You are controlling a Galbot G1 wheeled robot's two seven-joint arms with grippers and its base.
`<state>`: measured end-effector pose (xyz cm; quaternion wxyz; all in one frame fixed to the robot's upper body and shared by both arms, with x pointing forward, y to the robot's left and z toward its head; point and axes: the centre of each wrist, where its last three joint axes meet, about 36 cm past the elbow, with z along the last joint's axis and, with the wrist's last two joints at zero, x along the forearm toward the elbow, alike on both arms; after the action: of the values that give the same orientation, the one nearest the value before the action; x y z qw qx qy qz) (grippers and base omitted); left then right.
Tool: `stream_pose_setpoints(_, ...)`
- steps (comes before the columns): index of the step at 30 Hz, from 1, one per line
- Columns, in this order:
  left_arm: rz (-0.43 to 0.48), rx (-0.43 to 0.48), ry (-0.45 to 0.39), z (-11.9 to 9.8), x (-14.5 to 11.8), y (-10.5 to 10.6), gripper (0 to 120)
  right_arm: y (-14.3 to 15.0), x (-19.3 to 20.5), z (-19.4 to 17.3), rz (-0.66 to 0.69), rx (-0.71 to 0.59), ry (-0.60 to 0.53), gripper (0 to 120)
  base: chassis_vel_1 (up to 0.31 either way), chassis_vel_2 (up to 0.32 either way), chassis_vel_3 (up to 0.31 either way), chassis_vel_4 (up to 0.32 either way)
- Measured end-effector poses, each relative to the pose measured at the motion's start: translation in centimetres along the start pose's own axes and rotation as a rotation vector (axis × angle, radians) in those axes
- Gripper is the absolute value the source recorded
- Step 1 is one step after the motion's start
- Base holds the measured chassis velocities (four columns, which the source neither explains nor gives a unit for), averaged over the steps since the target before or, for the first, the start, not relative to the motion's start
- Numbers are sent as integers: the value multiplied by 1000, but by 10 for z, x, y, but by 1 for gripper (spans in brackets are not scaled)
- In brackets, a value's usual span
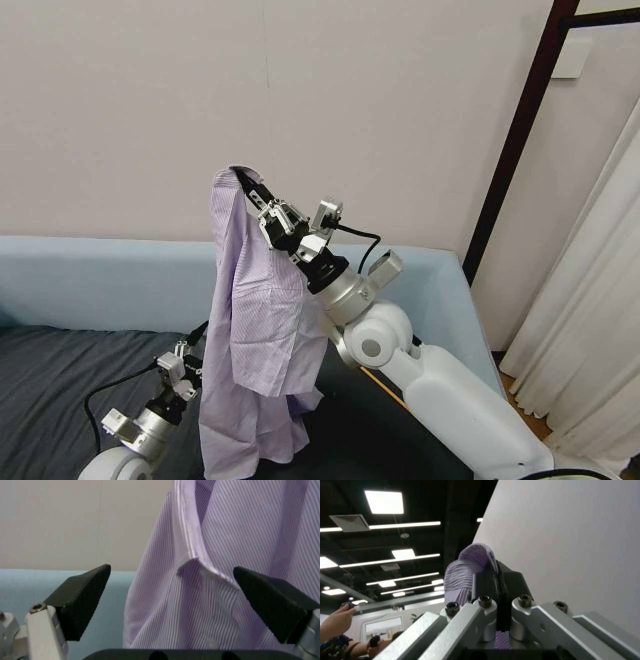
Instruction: Pick up the clothes from the sofa and hang them on the clothes hanger.
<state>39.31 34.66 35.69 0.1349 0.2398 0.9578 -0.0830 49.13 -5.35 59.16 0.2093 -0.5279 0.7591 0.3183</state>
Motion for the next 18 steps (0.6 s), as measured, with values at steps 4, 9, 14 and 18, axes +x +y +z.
stream_pose_setpoints(4,5,18,-11,6,-9,-6,91,-2,1,4,-3,-1,8,0,0,0,0,0)
stream_pose_setpoints(9,2,39,-17,15,-17,-11,79,-5,0,9,-4,-2,10,0,0,0,0,0)
stream_pose_setpoints(14,-1,42,-12,21,-16,-11,60,-13,1,12,10,5,12,0,0,0,0,0)
stream_pose_setpoints(18,0,39,-11,23,-11,-9,47,-22,5,12,31,12,9,0,0,0,0,0)
